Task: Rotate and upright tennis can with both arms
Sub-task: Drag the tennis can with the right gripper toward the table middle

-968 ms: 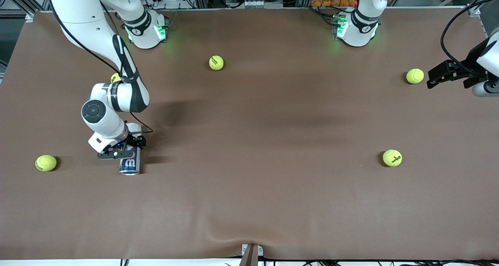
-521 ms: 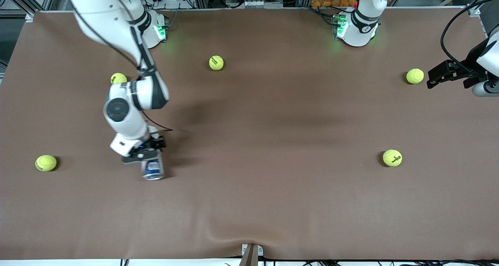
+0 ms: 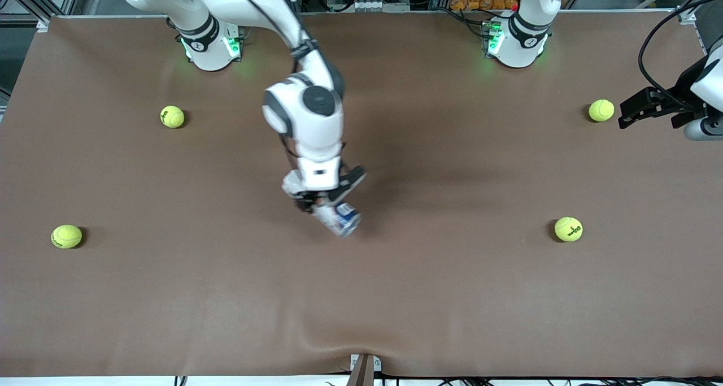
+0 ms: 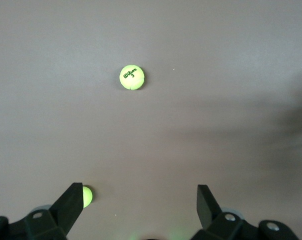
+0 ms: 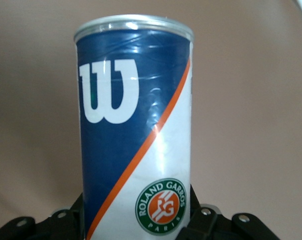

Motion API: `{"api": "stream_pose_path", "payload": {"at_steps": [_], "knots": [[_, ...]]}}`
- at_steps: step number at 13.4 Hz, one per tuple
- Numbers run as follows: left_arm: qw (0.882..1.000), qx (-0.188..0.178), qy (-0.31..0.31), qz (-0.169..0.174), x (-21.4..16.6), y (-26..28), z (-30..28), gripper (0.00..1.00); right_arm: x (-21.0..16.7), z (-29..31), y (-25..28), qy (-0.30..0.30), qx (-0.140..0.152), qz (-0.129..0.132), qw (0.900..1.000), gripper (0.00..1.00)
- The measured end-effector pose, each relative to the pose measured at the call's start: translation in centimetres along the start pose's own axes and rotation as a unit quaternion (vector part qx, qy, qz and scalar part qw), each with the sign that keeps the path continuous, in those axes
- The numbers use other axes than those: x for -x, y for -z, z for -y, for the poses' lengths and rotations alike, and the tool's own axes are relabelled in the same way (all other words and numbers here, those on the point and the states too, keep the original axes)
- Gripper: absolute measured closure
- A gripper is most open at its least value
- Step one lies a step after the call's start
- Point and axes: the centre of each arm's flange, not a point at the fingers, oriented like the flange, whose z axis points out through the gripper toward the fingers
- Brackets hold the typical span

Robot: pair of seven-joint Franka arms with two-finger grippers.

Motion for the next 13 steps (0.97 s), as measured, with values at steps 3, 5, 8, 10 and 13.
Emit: {"api": "stream_pose_path", "payload": {"at_steps": [3,5,8,10,13], "knots": [[1.000,0.000,0.000,0.000,0.0,0.0,0.0,0.00,-4.3,7.7,-1.3,0.138,0.006,-0.041,0.990,0.26],[1.000,0.000,0.000,0.000,0.0,0.0,0.0,0.00,-5.8,12.8,-2.2,0.211,0.010,-0.080,0.974,0.26],[1.000,0.000,0.000,0.001,-0.1,-0.2,0.0,0.00,-6.3,19.1,-3.2,0.260,0.012,-0.105,0.960,0.21],[1.000,0.000,0.000,0.002,-0.1,-0.3,0.0,0.00,-6.5,19.4,-3.0,0.261,0.014,-0.115,0.958,0.01],[1.000,0.000,0.000,0.004,-0.2,-0.4,0.0,0.00,-7.3,19.3,-1.5,0.260,0.018,-0.132,0.956,0.00]]}}
